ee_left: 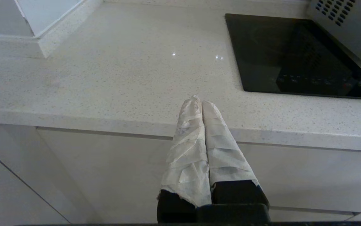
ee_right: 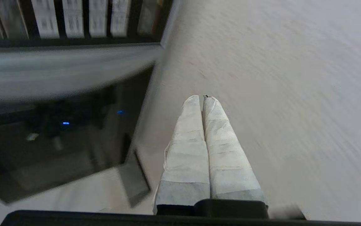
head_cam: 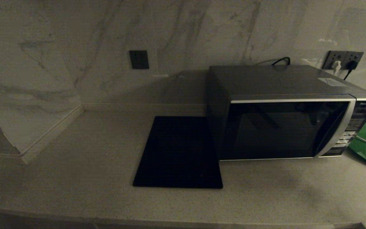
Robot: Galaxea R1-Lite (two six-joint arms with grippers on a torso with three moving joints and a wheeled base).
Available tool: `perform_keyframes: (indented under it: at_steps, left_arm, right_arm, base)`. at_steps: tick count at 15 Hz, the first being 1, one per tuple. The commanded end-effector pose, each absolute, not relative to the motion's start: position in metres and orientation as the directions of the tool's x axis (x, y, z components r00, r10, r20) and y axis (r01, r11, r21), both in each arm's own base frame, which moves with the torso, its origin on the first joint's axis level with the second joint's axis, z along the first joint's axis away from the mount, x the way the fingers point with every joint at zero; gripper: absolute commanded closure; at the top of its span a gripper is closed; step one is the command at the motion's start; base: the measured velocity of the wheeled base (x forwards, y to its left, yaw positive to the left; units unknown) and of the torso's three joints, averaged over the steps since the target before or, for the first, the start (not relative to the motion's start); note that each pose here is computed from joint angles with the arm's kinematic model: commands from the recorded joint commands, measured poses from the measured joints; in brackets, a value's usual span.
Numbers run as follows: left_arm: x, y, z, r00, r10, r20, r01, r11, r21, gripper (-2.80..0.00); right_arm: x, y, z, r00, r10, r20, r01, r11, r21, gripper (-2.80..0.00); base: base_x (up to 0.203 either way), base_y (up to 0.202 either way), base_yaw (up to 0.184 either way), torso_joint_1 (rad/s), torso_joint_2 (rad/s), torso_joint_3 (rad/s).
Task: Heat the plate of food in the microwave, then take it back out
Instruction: Open the microwave oven
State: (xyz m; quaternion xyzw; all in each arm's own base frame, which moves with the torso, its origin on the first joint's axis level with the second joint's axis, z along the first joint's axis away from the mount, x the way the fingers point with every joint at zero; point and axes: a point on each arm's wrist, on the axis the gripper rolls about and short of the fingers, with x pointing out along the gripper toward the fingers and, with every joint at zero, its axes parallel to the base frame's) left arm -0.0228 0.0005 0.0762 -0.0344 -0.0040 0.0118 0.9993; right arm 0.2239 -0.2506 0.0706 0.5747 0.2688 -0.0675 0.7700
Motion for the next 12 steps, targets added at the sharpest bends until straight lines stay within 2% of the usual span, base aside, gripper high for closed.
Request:
perform_keyframes:
  at_steps: [1,5,12]
  left_arm:
    - [-0.023,0.0,0.076,1.0,0.025,0.006,-0.024,0.997,-0.069,0.0]
    - [-0.023,0.0,0.076,1.0,0.025,0.007,-0.024,0.997,-0.069,0.0]
    - [-0.023,0.0,0.076,1.0,0.025,0.006,-0.024,0.997,-0.069,0.0]
  right_arm:
    - [0.25,-0.261,0.05,0.879,0.201,-0.432,0.37,0.283,0.885,0.0]
    - [0.283,-0.272,0.041,0.945,0.161,-0.285,0.244,0.232,0.942,0.0]
    - [0.292,-0.277,0.014,0.94,0.174,-0.293,0.264,0.173,0.949,0.0]
  base:
    - [0.0,0.0,0.0,0.0,0.0,0.0]
    - [0.0,0.0,0.0,0.0,0.0,0.0]
    - [0.0,0.0,0.0,0.0,0.0,0.0]
